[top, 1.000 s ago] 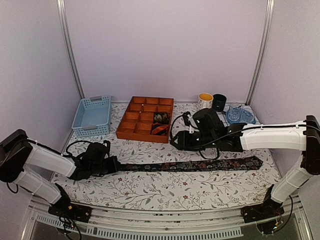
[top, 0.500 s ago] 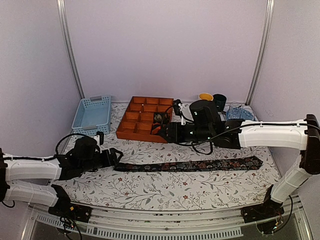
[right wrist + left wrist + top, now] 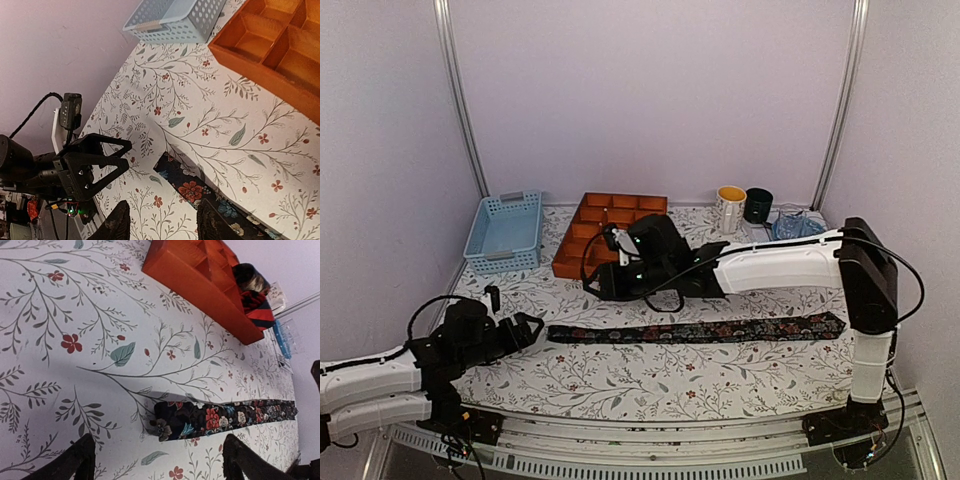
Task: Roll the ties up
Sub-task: Roll the tie at the center of the board.
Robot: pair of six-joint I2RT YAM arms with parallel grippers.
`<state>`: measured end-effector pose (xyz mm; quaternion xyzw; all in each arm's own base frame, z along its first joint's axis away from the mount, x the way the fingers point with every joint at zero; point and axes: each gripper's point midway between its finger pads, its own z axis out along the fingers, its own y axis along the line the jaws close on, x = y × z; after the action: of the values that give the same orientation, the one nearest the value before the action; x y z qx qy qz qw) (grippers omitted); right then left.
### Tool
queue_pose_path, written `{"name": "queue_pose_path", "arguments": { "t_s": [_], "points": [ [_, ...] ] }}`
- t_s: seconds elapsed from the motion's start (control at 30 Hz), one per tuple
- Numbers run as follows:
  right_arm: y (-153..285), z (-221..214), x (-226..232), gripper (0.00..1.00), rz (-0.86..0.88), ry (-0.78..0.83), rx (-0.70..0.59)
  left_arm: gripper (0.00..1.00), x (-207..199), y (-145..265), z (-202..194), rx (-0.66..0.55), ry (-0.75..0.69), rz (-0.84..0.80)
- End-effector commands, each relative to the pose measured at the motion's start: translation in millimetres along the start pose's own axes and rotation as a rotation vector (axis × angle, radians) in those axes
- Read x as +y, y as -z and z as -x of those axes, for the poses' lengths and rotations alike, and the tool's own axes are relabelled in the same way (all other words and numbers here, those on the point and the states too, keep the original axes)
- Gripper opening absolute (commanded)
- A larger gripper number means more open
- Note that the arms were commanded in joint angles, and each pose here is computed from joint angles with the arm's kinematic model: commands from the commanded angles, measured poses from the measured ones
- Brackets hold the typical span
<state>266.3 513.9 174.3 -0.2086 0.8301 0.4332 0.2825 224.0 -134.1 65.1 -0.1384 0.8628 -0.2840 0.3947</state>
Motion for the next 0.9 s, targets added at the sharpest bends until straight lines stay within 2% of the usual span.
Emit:
{"name": "queue_pose_path", "arguments": {
  "t_s": [0.0, 0.17, 0.27, 0.4, 0.53, 0.87],
  "points": [
    [-47.4, -67.4, -23.5, 0.42, -0.038, -0.075, 0.201, 0.85, -3.5, -4.3, 2.5, 0.021, 0.018, -0.029],
    [-71.7, -93.6, -45.2, 0.33, -0.097, -0.107, 0.280, 0.84, -6.6, -14.4, -1.7, 0.084, 0.005, -0.049],
    [-77.3, -104.4, -51.3, 0.26, -0.106, -0.118, 0.306, 0.80, -9.4, -19.5, -11.3, 0.141, 0.005, -0.076],
    [-79.6, -111.3, -53.3, 0.21, -0.103, -0.129, 0.319, 0.62, -18.3, -22.4, -14.4, 0.170, 0.000, -0.119],
    [-82.3, -116.4, -58.4, 0.17, -0.113, -0.137, 0.327, 0.44, -23.5, -21.8, -5.8, 0.142, -0.012, -0.127],
    [-85.8, -135.7, -75.8, 0.13, -0.157, -0.170, 0.358, 0.41, -13.3, -32.1, -9.1, 0.158, -0.048, -0.070]
  ]
}}
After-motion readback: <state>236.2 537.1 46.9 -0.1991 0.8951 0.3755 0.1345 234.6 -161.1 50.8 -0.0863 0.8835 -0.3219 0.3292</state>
